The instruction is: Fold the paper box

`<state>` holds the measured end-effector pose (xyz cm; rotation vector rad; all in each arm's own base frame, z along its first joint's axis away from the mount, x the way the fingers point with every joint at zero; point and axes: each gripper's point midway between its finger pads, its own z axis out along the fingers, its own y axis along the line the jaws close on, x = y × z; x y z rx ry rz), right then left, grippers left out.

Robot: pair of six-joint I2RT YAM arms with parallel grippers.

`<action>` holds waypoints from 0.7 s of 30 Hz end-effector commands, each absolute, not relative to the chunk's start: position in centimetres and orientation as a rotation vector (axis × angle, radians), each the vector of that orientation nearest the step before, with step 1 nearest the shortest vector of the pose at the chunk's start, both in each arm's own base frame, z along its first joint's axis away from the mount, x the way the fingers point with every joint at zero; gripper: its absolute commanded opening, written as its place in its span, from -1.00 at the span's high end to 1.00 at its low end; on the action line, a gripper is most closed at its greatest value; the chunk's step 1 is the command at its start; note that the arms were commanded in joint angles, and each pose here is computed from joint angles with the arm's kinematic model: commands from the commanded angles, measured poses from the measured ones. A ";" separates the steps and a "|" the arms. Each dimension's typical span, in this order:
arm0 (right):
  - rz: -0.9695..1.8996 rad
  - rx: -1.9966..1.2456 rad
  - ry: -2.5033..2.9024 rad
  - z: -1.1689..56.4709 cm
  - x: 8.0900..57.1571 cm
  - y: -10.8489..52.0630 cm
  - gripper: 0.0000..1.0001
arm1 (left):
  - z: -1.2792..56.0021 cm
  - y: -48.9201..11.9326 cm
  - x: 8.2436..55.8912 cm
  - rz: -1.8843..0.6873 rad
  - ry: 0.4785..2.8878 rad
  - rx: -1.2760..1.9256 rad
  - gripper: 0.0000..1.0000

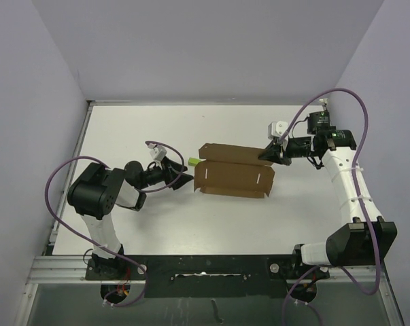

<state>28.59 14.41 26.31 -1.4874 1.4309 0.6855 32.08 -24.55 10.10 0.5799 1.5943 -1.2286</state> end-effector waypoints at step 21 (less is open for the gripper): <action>0.645 -1.519 1.369 27.6 28.0 14.7 1.00 | 12.4 -23.7 32.1 -1.192 1.503 0.576 -0.25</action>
